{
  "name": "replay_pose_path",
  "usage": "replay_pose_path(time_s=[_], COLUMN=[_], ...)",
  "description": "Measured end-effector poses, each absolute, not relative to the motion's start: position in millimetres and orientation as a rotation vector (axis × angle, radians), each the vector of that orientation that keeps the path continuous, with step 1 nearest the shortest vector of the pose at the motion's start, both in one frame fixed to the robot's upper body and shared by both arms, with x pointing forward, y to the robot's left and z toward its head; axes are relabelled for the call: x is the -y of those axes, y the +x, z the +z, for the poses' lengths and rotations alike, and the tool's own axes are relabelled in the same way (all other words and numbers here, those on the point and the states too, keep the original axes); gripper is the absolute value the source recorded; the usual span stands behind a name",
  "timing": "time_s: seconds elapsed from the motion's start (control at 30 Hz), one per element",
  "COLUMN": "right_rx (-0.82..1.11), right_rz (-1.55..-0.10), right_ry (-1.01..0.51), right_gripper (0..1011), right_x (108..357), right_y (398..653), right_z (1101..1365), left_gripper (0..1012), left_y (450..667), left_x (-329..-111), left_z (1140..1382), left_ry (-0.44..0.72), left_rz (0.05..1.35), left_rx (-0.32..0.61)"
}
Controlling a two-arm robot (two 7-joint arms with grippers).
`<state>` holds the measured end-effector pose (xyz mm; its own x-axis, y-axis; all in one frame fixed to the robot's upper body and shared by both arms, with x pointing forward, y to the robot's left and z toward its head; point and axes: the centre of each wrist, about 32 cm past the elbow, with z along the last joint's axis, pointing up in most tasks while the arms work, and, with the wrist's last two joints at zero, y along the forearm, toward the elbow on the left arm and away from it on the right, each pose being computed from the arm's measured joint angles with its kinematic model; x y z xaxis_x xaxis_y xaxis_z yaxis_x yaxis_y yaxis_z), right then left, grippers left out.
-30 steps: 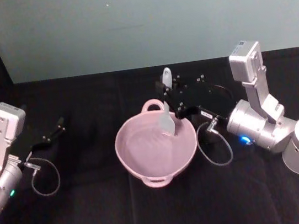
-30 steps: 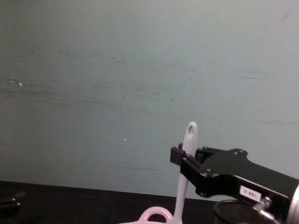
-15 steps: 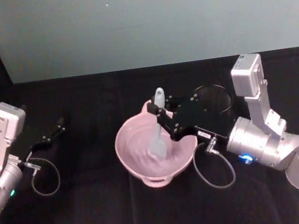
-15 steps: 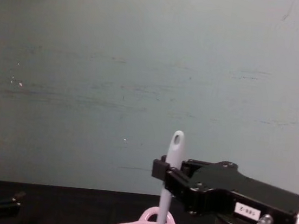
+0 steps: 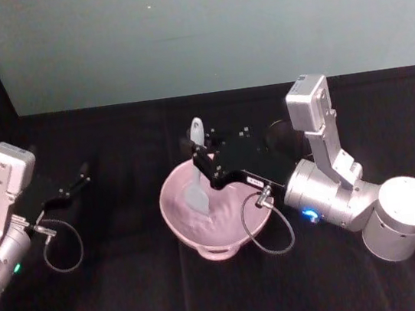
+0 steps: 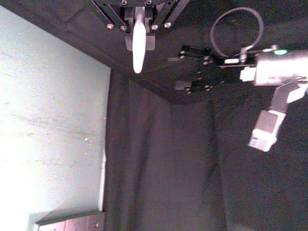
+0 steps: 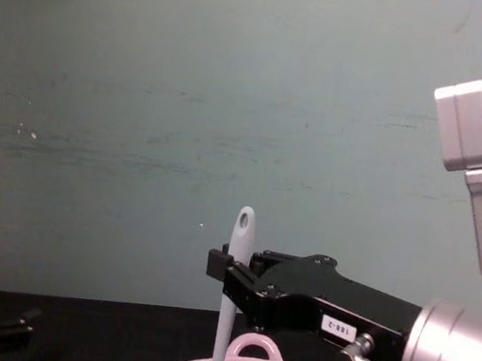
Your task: Use the one hand to pick up the spoon and stir the clear water in the bowl.
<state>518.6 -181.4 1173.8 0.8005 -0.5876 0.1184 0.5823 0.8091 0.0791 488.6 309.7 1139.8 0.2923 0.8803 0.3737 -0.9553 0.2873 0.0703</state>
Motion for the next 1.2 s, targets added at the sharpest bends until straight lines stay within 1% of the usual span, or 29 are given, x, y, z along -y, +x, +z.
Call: replay_pose_path(time_s=[0.27,0.53,0.8,1.2], right_rx=[0.176,0.203,0.212,0.141], right_rz=[-0.685,-0.740,-0.762,-0.766], right_ry=[0.054,0.034,-0.001,0.059], right_gripper=[114,114,114,114], right_x=[181,191,203,204], right_y=[531,535,525,507], right_z=[1174,1175,1180,1191], left_gripper=[1011,1011,1011,1011], left_y=[489,489,489,489], left_x=[-310,-310,-310,-310], left_z=[1140,1140,1140,1140], left_ry=[0.304,0.304,0.304,0.304], left_rz=[1.248,1.248,1.248,1.248], left_rx=[0.285,0.285,0.285,0.285])
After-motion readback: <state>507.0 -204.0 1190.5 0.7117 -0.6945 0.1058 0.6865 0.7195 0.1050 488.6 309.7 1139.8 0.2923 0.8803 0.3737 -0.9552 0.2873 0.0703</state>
